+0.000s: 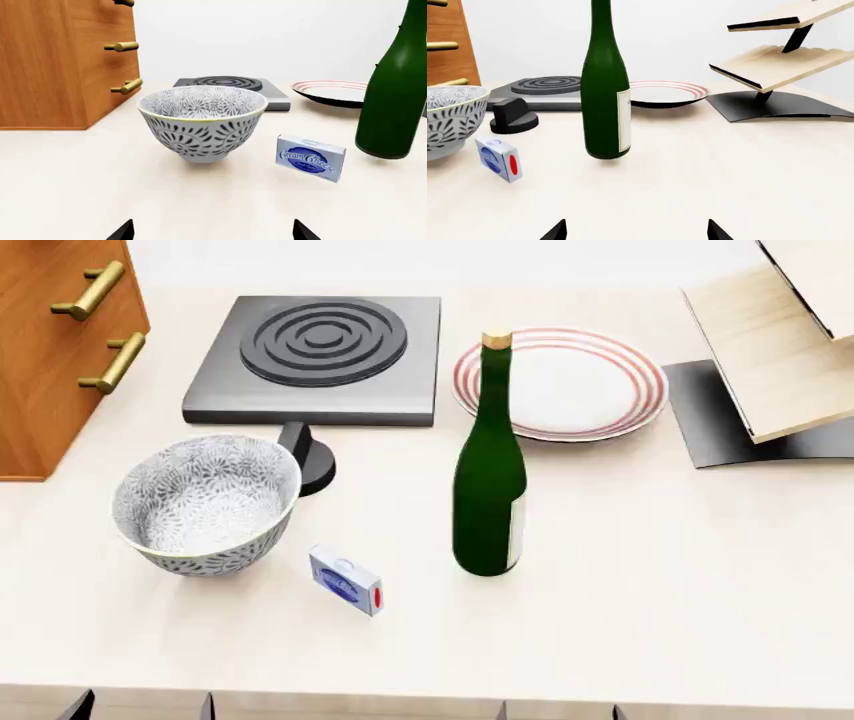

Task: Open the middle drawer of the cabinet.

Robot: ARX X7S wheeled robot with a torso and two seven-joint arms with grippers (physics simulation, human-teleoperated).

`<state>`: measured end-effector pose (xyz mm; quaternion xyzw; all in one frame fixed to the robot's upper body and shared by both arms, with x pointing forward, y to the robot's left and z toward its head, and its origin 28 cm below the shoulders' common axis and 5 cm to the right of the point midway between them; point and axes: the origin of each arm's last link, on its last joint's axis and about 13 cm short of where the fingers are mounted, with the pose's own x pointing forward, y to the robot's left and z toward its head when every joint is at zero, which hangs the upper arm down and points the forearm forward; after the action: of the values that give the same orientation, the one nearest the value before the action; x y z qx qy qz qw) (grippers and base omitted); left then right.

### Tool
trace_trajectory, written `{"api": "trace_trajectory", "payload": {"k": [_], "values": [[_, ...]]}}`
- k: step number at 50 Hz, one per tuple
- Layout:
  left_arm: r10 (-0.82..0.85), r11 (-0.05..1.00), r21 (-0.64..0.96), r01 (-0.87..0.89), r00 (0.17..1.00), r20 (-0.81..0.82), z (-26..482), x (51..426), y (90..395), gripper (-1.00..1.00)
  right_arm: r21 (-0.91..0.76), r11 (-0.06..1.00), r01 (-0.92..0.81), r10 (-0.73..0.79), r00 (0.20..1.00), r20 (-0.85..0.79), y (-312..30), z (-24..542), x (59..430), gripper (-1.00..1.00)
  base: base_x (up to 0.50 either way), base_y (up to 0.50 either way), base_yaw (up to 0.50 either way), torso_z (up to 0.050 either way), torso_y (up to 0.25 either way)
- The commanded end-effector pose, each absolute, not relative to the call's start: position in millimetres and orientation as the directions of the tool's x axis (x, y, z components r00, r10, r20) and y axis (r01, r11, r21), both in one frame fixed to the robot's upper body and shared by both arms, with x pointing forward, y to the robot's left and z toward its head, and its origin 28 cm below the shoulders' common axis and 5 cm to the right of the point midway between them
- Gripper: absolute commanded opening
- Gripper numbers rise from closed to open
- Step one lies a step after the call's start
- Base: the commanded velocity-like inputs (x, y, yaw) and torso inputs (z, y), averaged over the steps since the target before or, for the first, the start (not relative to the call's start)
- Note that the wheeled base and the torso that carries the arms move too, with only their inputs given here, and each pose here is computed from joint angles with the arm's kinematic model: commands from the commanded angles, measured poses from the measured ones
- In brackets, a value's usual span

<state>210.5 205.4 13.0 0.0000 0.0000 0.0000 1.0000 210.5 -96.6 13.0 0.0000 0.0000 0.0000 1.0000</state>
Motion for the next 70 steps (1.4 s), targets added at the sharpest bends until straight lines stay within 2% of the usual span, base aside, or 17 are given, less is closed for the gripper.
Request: {"api": "trace_trajectory", "payload": {"k": [1, 16, 41, 50, 70], "values": [[0.0, 1.0, 0.005, 0.0, 1.0, 0.003, 12.7, 210.3, 205.4, 1.0, -0.005, 1.0, 0.001, -0.001, 1.0, -0.001, -96.3, 12.8, 210.3, 1.0, 0.0, 0.0, 0.0, 0.0, 0.0], [0.0, 0.999, 0.033, -0.001, 1.0, 0.008, 12.0, 211.2, 204.5, 1.0, -0.007, 1.0, -0.003, 0.003, 1.0, -0.01, -96.3, 11.7, 210.9, 1.0, 0.0, 0.0, 0.0, 0.0, 0.0], [-0.045, 0.999, 0.035, 0.04, 0.989, 0.144, 18.8, 208.0, 209.8, 1.0, -0.028, 0.999, 0.029, -0.03, 0.999, -0.021, -99.6, 16.3, 208.0, 1.0, 0.0, 0.0, 0.0, 0.0, 0.0], [-0.01, 1.0, -0.001, 0.01, 0.959, 0.284, 68.9, 205.8, 218.1, 1.0, -0.083, 0.994, 0.071, -0.058, 0.987, 0.15, -105.0, 75.8, 197.6, 1.0, 0.0, 0.0, 0.0, 0.0, 0.0], [-0.014, 0.998, -0.047, 0.042, 0.87, 0.494, 161.9, 185.0, 219.0, 1.0, -0.091, 0.988, 0.121, -0.077, 0.919, 0.387, -104.9, 168.0, 168.3, 1.0, 0.0, 0.0, 0.0, 0.0, 0.0]]}}
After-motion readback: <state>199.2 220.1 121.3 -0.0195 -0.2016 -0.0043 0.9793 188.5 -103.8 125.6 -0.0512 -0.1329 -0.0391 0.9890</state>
